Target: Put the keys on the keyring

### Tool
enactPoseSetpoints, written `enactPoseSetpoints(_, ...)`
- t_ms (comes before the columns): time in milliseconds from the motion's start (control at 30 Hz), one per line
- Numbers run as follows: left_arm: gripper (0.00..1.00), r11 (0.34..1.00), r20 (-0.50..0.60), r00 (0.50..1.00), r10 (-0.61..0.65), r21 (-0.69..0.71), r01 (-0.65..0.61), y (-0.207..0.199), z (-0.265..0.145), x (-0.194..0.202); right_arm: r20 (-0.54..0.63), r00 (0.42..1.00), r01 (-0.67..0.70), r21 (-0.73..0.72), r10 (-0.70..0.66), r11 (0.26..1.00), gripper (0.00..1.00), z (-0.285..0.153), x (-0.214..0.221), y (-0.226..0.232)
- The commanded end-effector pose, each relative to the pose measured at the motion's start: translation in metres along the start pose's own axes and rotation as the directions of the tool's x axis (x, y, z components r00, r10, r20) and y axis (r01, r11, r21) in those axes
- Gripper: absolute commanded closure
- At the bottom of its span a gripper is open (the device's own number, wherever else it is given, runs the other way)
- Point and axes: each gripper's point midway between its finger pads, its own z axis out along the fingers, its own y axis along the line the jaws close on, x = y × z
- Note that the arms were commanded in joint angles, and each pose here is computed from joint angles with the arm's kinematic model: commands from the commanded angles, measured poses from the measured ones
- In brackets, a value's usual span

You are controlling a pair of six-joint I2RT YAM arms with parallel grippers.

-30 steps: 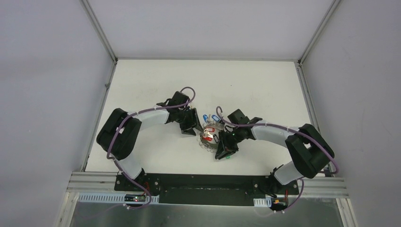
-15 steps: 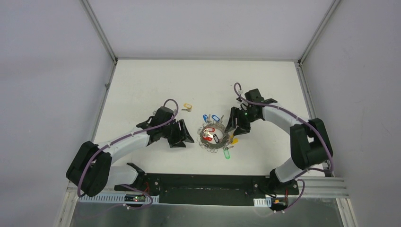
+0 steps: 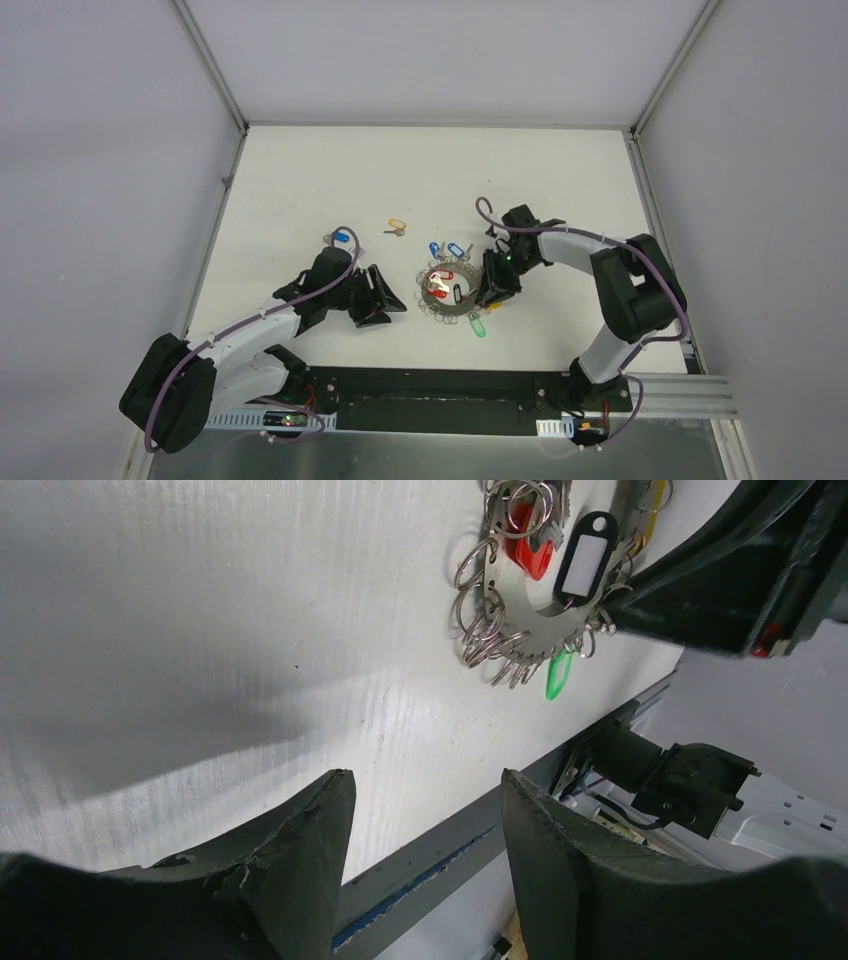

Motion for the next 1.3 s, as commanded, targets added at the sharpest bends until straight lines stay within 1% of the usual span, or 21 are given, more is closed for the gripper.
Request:
enactPoseSetpoints(0, 0.43, 0.999, 0.013, 1.000, 0.026, 0.039, -0.026, -0.010, 0.001, -0.002, -0.061, 0.998, -0.026, -0.104, 0.020, 0.994, 0.79, 0.010, 0.032, 0.024)
enactPoseSetpoints(167, 0.43, 0.999, -0.009, 0.999, 0.043, 0.027, -0.043, -0.007, 0.003, 0.000, -0.125, 0.991, -0.077, -0.205, 0.052, 0.976, 0.81, 0.017, 0.056, 0.051)
enactPoseSetpoints(267, 0.44, 0.999, -0.022, 0.999, 0.049, 0.023, -0.048, -0.007, 0.005, 0.001, -0.104, 0.994, -0.052, -0.255, 0.026, 0.965, 0.79, 0.008, 0.056, 0.071)
enactPoseSetpoints(300, 0.44, 0.999, -0.026, 0.998, 0.049, 0.022, -0.049, -0.006, 0.005, 0.002, -0.088, 0.996, -0.049, -0.265, 0.026, 0.963, 0.75, 0.004, 0.054, 0.074)
enactPoseSetpoints(367, 0.44, 0.999, -0.031, 0.998, 0.050, 0.021, -0.049, -0.007, 0.006, 0.002, -0.041, 0.999, -0.025, -0.265, 0.015, 0.964, 0.63, -0.006, 0.044, 0.077)
enactPoseSetpoints(433, 0.44, 0.999, -0.039, 0.998, 0.049, 0.021, -0.048, -0.008, 0.007, 0.002, 0.010, 1.000, -0.007, -0.240, 0.010, 0.971, 0.54, -0.015, 0.030, 0.073)
enactPoseSetpoints(500, 0.45, 0.999, -0.045, 0.998, 0.043, 0.021, -0.042, -0.009, 0.009, 0.001, 0.046, 0.999, -0.007, -0.210, 0.017, 0.978, 0.49, -0.021, 0.016, 0.064)
enactPoseSetpoints(600, 0.46, 0.999, -0.054, 0.998, 0.040, 0.023, -0.039, -0.013, 0.014, -0.002, 0.072, 0.997, -0.012, -0.157, 0.024, 0.988, 0.48, -0.021, -0.002, 0.048)
enactPoseSetpoints(733, 0.50, 0.999, -0.073, 0.997, 0.032, 0.022, -0.030, -0.018, 0.025, -0.006, 0.056, 0.998, -0.014, -0.100, 0.020, 0.995, 0.49, -0.010, -0.016, 0.036)
enactPoseSetpoints(900, 0.57, 0.998, -0.080, 0.996, 0.045, 0.041, -0.041, -0.029, 0.042, -0.015, 0.015, 0.999, -0.034, -0.073, 0.035, 0.997, 0.59, 0.005, -0.013, 0.023)
enactPoseSetpoints(967, 0.62, 0.998, -0.082, 0.995, 0.051, 0.043, -0.047, -0.032, 0.048, -0.020, -0.008, 0.999, -0.038, -0.085, 0.038, 0.996, 0.65, 0.009, -0.006, 0.024)
enactPoseSetpoints(1133, 0.72, 0.996, -0.099, 0.992, 0.083, 0.034, -0.080, -0.037, 0.067, -0.030, -0.079, 0.996, -0.038, -0.111, 0.029, 0.993, 0.73, 0.018, 0.027, 0.032)
enactPoseSetpoints(1267, 0.74, 0.991, -0.093, 0.987, 0.133, -0.004, -0.134, -0.039, 0.071, -0.039, -0.149, 0.987, -0.086, -0.155, 0.063, 0.984, 0.75, 0.027, 0.063, 0.041)
